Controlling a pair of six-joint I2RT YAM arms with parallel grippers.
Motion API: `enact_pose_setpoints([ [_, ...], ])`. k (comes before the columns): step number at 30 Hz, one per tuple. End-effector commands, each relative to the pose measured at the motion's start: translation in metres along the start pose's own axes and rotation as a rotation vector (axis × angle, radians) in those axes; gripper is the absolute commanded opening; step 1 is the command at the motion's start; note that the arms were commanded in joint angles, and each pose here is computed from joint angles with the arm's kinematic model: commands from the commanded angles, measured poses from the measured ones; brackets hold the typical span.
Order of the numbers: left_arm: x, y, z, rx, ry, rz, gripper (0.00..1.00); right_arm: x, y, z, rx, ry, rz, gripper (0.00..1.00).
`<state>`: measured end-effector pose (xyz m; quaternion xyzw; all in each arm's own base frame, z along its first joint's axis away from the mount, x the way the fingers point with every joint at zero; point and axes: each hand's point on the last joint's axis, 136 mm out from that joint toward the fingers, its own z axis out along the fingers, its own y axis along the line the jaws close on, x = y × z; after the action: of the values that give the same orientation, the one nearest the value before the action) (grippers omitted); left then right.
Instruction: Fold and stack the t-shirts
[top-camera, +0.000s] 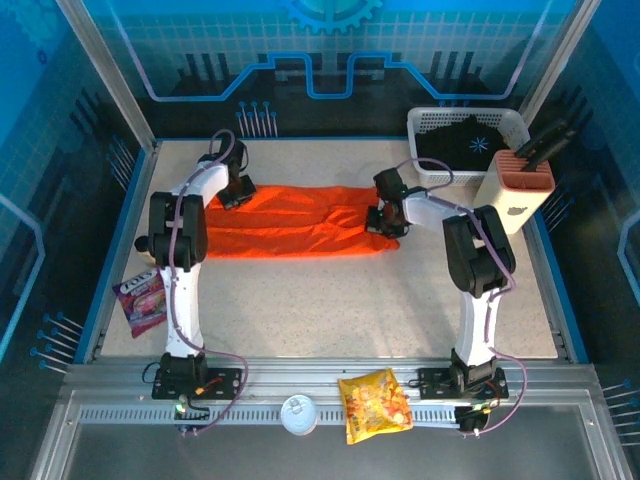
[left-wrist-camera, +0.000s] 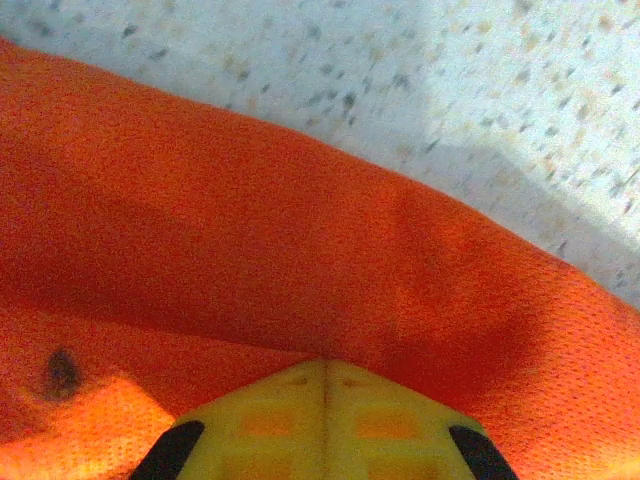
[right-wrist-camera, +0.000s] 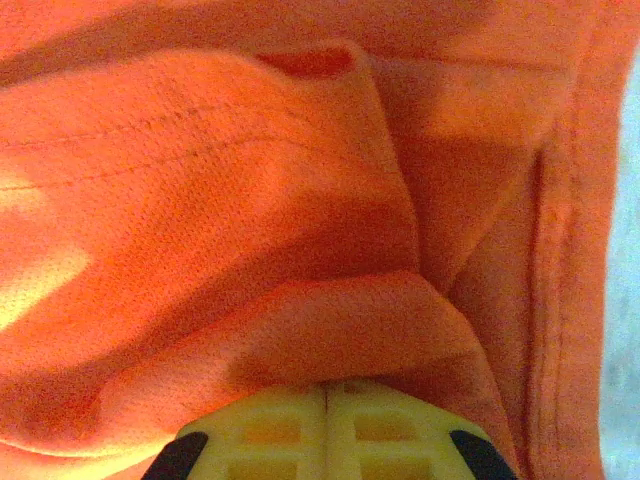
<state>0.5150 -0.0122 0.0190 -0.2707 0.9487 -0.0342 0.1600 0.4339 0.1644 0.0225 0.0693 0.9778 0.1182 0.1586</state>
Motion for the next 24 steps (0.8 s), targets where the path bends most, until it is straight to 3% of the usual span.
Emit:
enact_pose_setpoints([
  [1,0.044,0.027,-0.003,-0.104,0.092,0.022,0.00,-0.019,-0.003,0.011,-0.019,0.038,0.001,0.00],
  [7,0.111,0.035,-0.028,-0.092,0.147,-0.002,0.00,-0.069,0.012,0.030,-0.088,0.053,-0.029,0.00],
  [14,0.220,0.006,-0.056,0.048,0.271,0.017,0.00,-0.122,0.046,0.048,-0.229,0.058,-0.087,0.00],
  [19,0.259,-0.019,-0.101,0.119,0.269,0.091,0.01,-0.150,0.074,0.029,-0.376,0.003,-0.072,0.00],
  [24,0.228,-0.031,-0.177,0.159,0.109,0.148,0.32,-0.157,0.095,-0.030,-0.439,-0.075,-0.125,0.02],
])
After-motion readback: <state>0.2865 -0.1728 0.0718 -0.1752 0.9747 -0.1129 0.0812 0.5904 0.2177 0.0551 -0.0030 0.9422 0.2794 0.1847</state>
